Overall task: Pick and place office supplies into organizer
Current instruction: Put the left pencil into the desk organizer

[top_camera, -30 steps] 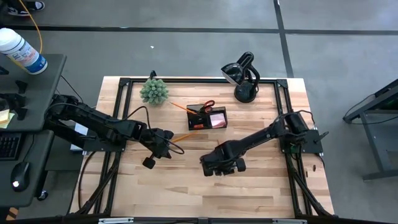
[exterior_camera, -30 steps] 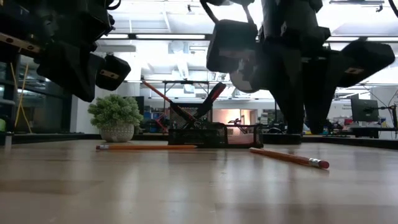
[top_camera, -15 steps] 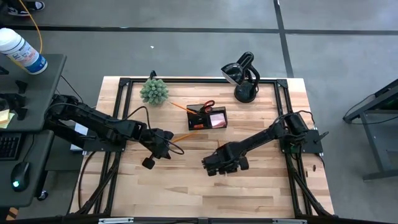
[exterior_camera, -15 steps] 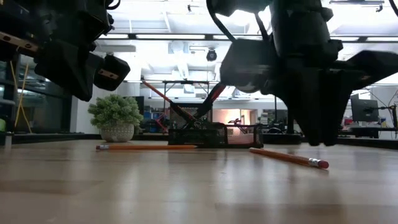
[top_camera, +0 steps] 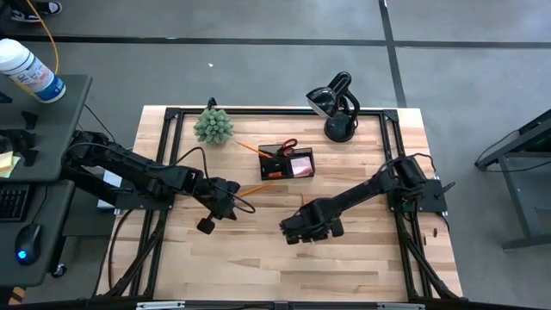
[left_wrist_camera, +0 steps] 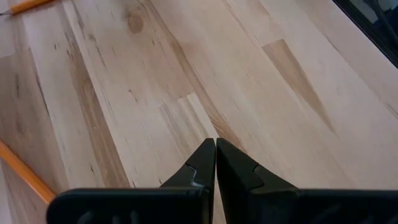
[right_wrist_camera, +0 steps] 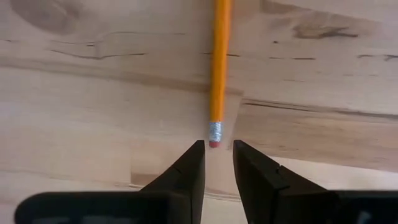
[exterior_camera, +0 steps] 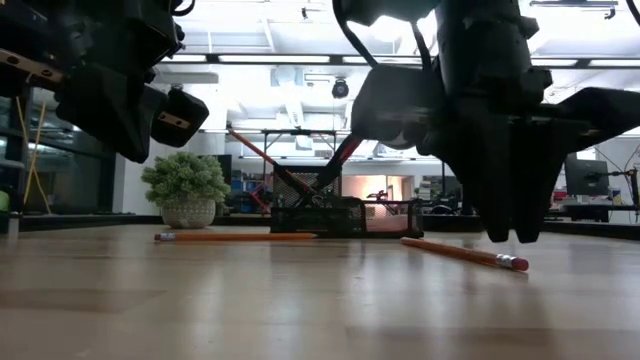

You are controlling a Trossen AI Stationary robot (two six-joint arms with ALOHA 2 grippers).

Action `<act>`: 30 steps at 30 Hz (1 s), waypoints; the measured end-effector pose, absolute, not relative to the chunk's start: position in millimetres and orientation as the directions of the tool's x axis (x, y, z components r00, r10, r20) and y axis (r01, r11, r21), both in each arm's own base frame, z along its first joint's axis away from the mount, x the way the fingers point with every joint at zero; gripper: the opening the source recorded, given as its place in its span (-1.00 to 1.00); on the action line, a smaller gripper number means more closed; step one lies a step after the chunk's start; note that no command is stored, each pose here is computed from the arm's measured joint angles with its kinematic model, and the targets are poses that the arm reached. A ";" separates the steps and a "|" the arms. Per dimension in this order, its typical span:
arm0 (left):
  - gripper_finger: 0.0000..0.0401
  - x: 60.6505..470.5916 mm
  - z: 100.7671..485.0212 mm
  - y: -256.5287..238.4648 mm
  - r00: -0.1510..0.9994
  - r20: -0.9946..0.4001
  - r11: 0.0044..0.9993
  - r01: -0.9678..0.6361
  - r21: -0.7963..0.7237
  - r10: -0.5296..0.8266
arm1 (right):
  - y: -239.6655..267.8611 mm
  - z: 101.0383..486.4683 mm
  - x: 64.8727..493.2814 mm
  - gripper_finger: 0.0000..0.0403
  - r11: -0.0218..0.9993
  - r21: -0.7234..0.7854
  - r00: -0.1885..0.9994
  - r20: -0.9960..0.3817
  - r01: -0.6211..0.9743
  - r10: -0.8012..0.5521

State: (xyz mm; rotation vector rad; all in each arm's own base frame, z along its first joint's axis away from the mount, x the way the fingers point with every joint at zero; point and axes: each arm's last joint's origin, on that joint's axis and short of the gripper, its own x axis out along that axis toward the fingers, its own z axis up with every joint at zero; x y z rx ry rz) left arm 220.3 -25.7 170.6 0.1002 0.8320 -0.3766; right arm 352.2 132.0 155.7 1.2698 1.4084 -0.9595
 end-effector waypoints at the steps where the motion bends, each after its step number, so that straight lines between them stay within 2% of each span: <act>1: -0.97 220.3 170.6 -25.7 0.611 -0.737 0.929 0.364 -0.060 -0.287 | 132.1 155.1 352.9 -0.61 0.143 0.054 0.022 -0.975 0.988 0.222; 30: -0.97 221.2 171.2 -25.1 0.623 -0.735 0.936 0.349 -0.046 -0.268 | 147.8 139.1 352.1 -0.61 0.179 0.043 0.003 -0.977 0.983 0.215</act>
